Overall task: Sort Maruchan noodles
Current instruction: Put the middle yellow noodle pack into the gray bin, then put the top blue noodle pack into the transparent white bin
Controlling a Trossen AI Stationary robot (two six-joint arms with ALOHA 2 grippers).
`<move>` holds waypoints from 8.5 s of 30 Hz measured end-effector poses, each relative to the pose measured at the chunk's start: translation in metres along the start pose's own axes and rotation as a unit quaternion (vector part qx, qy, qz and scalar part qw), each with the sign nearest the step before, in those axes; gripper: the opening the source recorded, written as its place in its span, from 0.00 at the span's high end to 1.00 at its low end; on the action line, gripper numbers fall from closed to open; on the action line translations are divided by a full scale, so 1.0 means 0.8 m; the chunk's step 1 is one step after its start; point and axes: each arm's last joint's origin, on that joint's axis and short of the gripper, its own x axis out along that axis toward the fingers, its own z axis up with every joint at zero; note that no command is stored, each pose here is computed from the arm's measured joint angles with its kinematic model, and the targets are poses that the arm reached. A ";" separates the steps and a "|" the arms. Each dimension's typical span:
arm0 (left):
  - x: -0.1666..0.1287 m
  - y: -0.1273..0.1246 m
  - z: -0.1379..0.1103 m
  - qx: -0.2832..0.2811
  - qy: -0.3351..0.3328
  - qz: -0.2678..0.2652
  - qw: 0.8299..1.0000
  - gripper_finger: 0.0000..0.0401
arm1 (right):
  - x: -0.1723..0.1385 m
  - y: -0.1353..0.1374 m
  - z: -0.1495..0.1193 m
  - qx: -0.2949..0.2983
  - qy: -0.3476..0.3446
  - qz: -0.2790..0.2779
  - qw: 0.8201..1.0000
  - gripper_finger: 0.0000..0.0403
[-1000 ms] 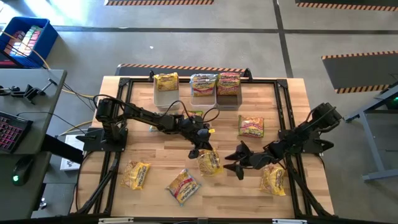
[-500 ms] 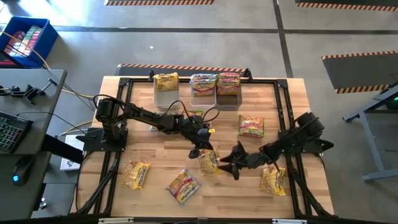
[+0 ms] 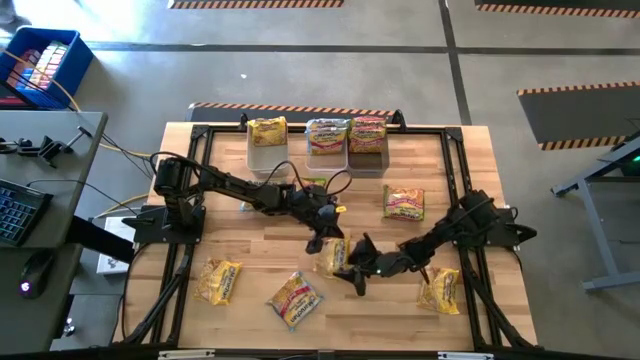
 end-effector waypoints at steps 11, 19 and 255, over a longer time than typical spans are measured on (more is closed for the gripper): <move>-0.006 -0.002 0.006 0.002 -0.006 0.001 1.000 1.00 | 0.000 -0.001 -0.002 -0.007 -0.021 -0.036 0.999 0.75; -0.040 -0.012 0.028 0.012 -0.035 0.007 0.999 1.00 | -0.002 0.001 -0.005 -0.039 -0.006 -0.023 0.999 0.84; -0.339 0.187 -0.109 0.095 0.025 0.355 0.930 0.81 | -0.041 -0.024 0.269 -0.375 0.340 0.020 0.862 1.00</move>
